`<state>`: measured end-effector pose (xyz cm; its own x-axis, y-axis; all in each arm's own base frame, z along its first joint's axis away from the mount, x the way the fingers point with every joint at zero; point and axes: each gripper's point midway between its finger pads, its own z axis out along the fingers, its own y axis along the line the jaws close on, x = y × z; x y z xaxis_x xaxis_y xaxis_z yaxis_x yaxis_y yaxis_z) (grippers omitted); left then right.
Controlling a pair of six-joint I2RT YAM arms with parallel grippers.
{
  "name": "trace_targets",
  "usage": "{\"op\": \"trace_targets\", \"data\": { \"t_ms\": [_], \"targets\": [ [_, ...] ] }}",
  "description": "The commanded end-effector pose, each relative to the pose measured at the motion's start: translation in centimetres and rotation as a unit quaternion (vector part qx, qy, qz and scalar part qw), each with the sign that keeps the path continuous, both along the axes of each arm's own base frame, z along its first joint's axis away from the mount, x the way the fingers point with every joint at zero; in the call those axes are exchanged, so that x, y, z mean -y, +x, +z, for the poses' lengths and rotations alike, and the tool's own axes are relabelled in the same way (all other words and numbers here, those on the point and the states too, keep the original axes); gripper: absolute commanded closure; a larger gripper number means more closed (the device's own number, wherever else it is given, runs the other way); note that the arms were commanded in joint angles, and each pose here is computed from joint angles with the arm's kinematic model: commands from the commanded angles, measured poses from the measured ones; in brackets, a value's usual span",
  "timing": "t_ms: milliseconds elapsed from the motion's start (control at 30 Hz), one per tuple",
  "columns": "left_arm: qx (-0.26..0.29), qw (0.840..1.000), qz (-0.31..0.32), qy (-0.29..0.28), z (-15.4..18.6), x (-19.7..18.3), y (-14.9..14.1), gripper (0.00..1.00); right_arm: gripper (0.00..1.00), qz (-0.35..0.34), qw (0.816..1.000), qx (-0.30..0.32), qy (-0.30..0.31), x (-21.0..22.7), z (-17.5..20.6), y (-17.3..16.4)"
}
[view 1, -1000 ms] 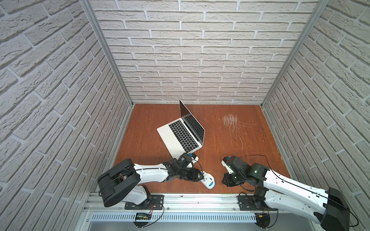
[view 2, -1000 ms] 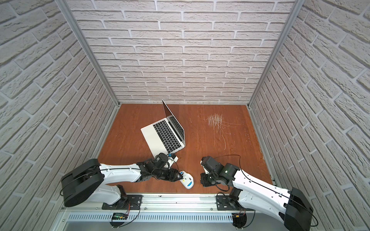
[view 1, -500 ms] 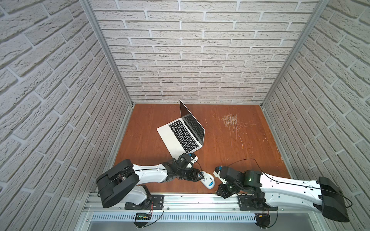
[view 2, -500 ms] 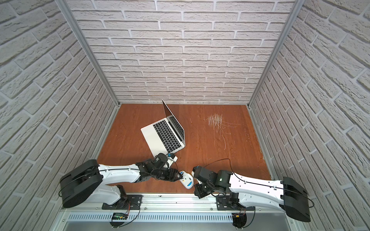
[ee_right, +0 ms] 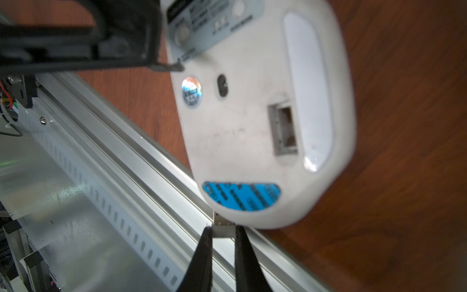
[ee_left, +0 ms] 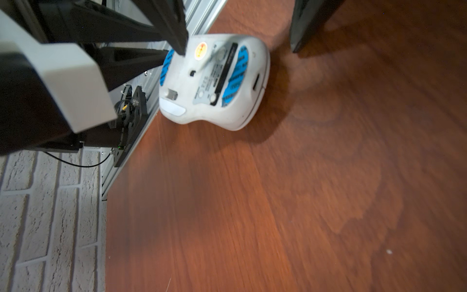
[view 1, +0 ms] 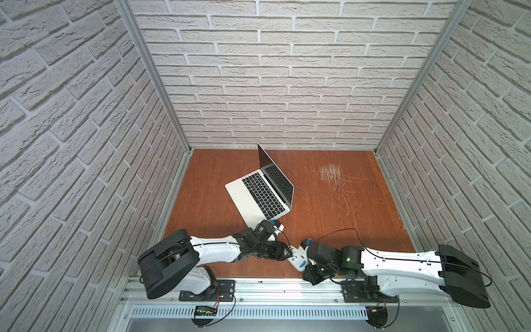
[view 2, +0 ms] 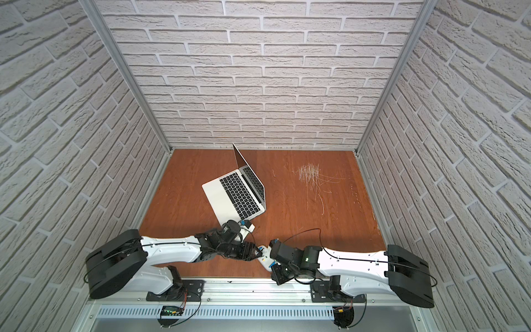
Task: Remove the wireless mouse receiver from the laptop
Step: Adjust the mouse at the center of the board.
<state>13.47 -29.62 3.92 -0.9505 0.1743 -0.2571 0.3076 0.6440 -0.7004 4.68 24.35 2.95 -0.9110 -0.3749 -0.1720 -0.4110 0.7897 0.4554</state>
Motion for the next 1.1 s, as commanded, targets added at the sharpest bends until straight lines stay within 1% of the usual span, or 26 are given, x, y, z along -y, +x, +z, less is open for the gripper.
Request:
{"op": "trace_targets", "data": {
  "t_ms": [0, 200, 300, 433, 667, 767, 833, 967, 1067],
  "targets": [
    [0.008, 1.000, 0.001, -0.003, 0.1, -0.1, 0.0, 0.34, 0.97, -0.026, 0.999, 0.021, 0.015, -0.9, 0.8, 1.6],
    [0.009, 1.000, 0.004, -0.001, 0.0, -0.2, 0.0, 0.31, 0.97, -0.048, 0.998, 0.029, 0.002, 0.3, 0.9, 2.9],
    [0.009, 1.000, 0.004, 0.001, 0.0, -0.3, 0.0, 0.30, 0.97, -0.056, 0.998, 0.033, 0.005, 0.7, 1.1, 3.5],
    [0.005, 1.000, 0.006, 0.008, -0.2, -0.2, 0.1, 0.28, 0.97, -0.052, 0.998, 0.032, -0.005, 1.0, 0.9, 3.7],
    [-0.006, 1.000, 0.002, 0.020, -0.8, 0.9, 0.8, 0.27, 0.97, -0.051, 0.998, 0.031, -0.018, 1.3, 0.0, 4.0],
    [-0.012, 1.000, 0.000, 0.018, -1.0, 1.5, 1.0, 0.28, 0.97, -0.051, 0.998, 0.030, -0.020, 1.4, -0.2, 4.0],
    [-0.016, 1.000, -0.004, 0.017, -1.1, 1.7, 0.9, 0.30, 0.97, -0.052, 0.998, 0.030, -0.021, 1.5, -0.3, 4.1],
    [-0.010, 1.000, -0.002, 0.006, -0.6, 1.6, 0.9, 0.33, 0.97, -0.053, 0.998, 0.031, -0.021, 1.6, -0.4, 4.1],
    [-0.006, 1.000, 0.000, -0.003, -0.3, 1.5, 0.7, 0.37, 0.97, -0.055, 0.998, 0.032, -0.020, 1.7, -0.4, 4.2]
  ]
}}
